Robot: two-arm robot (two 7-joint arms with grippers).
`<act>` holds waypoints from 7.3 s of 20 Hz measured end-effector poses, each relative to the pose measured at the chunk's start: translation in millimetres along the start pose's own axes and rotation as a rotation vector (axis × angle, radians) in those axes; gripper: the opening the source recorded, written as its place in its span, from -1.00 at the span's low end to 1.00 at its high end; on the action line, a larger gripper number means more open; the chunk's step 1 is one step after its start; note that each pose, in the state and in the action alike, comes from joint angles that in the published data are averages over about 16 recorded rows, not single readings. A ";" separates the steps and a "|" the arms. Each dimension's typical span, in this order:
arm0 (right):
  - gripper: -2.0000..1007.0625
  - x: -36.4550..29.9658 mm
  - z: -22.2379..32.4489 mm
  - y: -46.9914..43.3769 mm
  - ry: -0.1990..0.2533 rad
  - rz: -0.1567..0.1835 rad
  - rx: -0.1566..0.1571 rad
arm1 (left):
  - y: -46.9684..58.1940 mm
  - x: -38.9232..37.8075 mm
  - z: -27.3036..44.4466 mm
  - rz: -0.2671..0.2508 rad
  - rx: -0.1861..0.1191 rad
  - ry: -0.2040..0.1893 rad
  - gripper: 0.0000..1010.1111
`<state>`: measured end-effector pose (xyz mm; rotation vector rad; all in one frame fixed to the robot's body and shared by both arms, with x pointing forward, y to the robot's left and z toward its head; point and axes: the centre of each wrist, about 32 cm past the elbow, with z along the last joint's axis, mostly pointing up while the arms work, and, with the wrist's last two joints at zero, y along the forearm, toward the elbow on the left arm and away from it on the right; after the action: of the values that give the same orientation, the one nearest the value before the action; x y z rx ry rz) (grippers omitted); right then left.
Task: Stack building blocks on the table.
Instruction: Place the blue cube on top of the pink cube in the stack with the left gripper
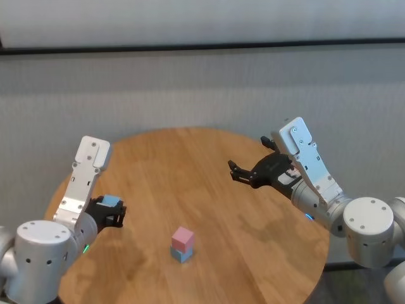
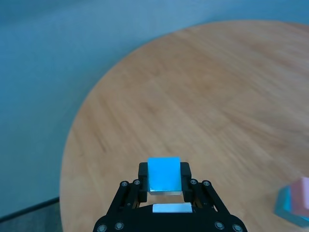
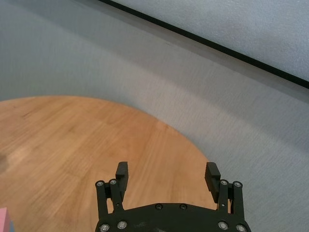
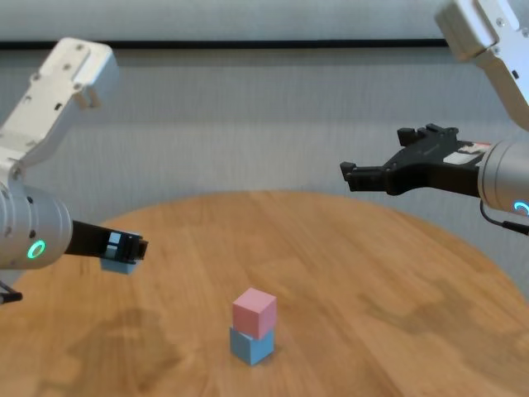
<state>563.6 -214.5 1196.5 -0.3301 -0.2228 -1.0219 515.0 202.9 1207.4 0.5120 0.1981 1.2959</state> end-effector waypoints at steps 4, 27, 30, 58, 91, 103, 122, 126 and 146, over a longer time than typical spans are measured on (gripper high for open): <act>0.99 0.0 0.0 0.0 0.000 0.000 0.000 | 8.0 0.0 4.3 -0.072 -0.023 -0.024 -0.20; 0.99 0.0 0.0 0.0 0.000 0.000 0.000 | 31.4 -13.2 24.5 -0.390 -0.051 -0.161 -0.20; 0.99 0.0 0.0 0.0 0.000 0.000 0.000 | 30.9 -15.4 26.5 -0.407 -0.044 -0.176 -0.20; 0.99 0.0 0.0 0.0 0.000 0.000 0.000 | 26.5 -23.9 28.9 -0.449 0.009 -0.225 -0.20; 0.99 0.0 0.0 0.0 0.000 0.000 0.000 | 15.3 -16.4 30.0 -0.450 0.033 -0.258 -0.20; 0.99 0.0 0.0 0.0 0.000 0.000 0.000 | 5.4 -13.5 36.9 -0.464 0.046 -0.302 -0.20; 0.99 0.0 0.0 0.0 0.000 0.000 0.000 | -0.5 -13.4 36.1 -0.475 0.060 -0.300 -0.20; 0.99 0.0 0.0 0.0 0.000 0.000 0.000 | -1.5 -13.3 35.2 -0.476 0.061 -0.298 -0.20; 0.99 0.0 0.0 0.0 0.000 0.000 0.000 | -4.3 -14.4 32.9 -0.481 0.055 -0.316 -0.19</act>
<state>563.6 -214.6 1196.5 -0.3301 -0.2228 -1.0219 528.6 180.2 1232.1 0.6616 0.0839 0.7316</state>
